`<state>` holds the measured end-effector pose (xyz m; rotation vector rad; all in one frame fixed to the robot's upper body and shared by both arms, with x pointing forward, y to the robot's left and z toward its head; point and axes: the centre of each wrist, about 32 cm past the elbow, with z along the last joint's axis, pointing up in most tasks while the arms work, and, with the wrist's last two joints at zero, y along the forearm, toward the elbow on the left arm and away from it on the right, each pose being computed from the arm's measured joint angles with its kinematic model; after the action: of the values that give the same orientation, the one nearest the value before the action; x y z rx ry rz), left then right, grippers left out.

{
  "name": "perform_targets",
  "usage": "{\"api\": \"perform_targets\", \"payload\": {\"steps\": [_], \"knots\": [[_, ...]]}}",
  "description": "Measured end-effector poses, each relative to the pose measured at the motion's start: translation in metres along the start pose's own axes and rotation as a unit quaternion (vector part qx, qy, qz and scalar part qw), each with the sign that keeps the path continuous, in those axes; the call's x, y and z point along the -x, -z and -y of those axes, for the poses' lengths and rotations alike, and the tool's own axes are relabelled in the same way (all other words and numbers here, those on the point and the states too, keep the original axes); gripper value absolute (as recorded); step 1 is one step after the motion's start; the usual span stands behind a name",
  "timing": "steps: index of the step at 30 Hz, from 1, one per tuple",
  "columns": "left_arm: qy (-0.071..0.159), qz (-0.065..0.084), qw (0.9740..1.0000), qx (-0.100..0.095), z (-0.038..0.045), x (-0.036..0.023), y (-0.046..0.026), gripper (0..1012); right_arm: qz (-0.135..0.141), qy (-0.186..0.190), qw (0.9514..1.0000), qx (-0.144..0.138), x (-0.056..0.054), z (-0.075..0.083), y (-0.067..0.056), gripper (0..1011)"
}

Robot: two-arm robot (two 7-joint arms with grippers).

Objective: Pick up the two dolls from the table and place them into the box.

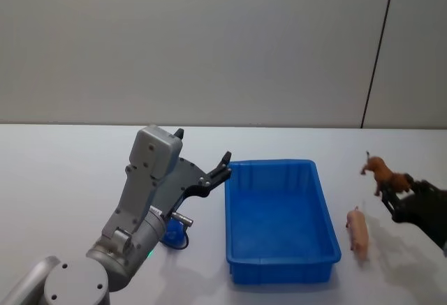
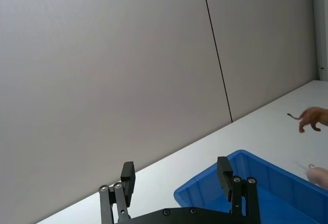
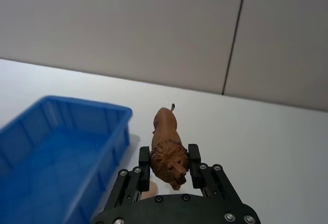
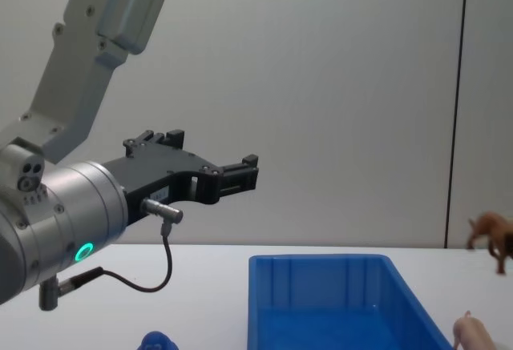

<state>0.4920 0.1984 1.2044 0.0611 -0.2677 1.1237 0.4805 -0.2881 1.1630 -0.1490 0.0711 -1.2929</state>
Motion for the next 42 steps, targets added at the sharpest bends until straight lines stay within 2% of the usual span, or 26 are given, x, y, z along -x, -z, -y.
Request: {"api": "perform_targets", "payload": {"steps": [8,9,11,15,20,25,30,31,32,35,40,42], "knots": [[0.000,0.000,1.0000,0.000,0.0000,0.0000,0.0000,1001,0.015,-0.051,0.9981,-0.030,0.017,-0.007,-0.027,422],[0.000,0.000,1.0000,0.000,0.0000,0.0000,0.0000,1001,0.015,-0.051,0.9981,-0.030,0.017,-0.007,-0.027,422],[0.000,0.000,1.0000,0.000,0.0000,0.0000,0.0000,1002,0.018,-0.071,0.9968,-0.032,0.026,-0.012,-0.035,422],[0.000,0.000,1.0000,0.000,0.0000,0.0000,0.0000,1001,0.021,-0.094,0.9950,-0.025,0.038,-0.021,-0.044,422],[0.000,0.000,1.0000,0.000,0.0000,0.0000,0.0000,1001,0.022,-0.115,0.9931,-0.009,0.052,-0.034,-0.047,422],[0.000,0.000,1.0000,0.000,0.0000,0.0000,0.0000,1001,0.025,-0.126,0.9917,0.008,0.061,-0.045,-0.047,422],[0.000,0.000,1.0000,0.000,0.0000,0.0000,0.0000,1001,0.028,-0.132,0.9906,0.022,0.067,-0.052,-0.045,544],[0.000,0.000,1.0000,0.000,0.0000,0.0000,0.0000,1001,0.029,-0.133,0.9903,0.025,0.068,-0.054,-0.044,601],[0.000,0.000,1.0000,0.000,0.0000,0.0000,0.0000,1001,0.029,-0.134,0.9902,0.027,0.069,-0.055,-0.043,601],[0.000,0.000,1.0000,0.000,0.0000,0.0000,0.0000,1001,0.031,-0.135,0.9899,0.031,0.071,-0.057,-0.042,719],[0.000,0.000,1.0000,0.000,0.0000,0.0000,0.0000,1002,0.033,-0.135,0.9897,0.031,0.072,-0.059,-0.041,871],[0.000,0.000,1.0000,0.000,0.0000,0.0000,0.0000,1001,0.034,-0.134,0.9900,0.028,0.072,-0.059,-0.041,901]]}}
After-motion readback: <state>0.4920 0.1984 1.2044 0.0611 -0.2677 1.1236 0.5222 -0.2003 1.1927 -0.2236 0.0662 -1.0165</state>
